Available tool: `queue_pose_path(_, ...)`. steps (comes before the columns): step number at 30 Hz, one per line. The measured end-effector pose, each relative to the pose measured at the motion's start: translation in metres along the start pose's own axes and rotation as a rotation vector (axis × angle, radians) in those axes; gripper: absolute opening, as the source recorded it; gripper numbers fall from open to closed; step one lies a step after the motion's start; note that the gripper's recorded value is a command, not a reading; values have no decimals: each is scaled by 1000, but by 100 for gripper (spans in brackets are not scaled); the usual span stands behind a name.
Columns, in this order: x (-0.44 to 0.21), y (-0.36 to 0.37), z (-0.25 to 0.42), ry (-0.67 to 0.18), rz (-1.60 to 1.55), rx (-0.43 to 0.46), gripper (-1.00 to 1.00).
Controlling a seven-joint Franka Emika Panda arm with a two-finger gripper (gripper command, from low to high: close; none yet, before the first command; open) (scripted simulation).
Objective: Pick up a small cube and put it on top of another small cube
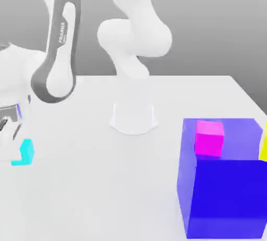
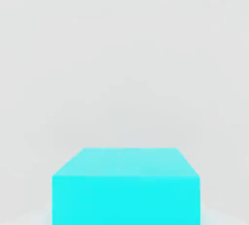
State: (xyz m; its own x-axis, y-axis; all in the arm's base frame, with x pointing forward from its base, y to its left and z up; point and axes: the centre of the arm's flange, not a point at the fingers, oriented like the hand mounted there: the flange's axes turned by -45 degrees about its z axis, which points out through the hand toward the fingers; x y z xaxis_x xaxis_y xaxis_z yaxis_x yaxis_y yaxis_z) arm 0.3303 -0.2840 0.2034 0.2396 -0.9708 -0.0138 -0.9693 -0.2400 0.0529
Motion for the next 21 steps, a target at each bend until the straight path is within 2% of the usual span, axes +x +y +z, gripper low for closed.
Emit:
queue_pose_path(6, -50, -94, -20, 28, -288, -123, -100)
queue_pose_path(11, -107, -160, -39, 105, -507, -242, -100)
queue_pose_path(16, -174, -214, -61, 233, -698, -358, -100)
queue_pose_path(21, -250, -256, -87, 414, -856, -453, -100)
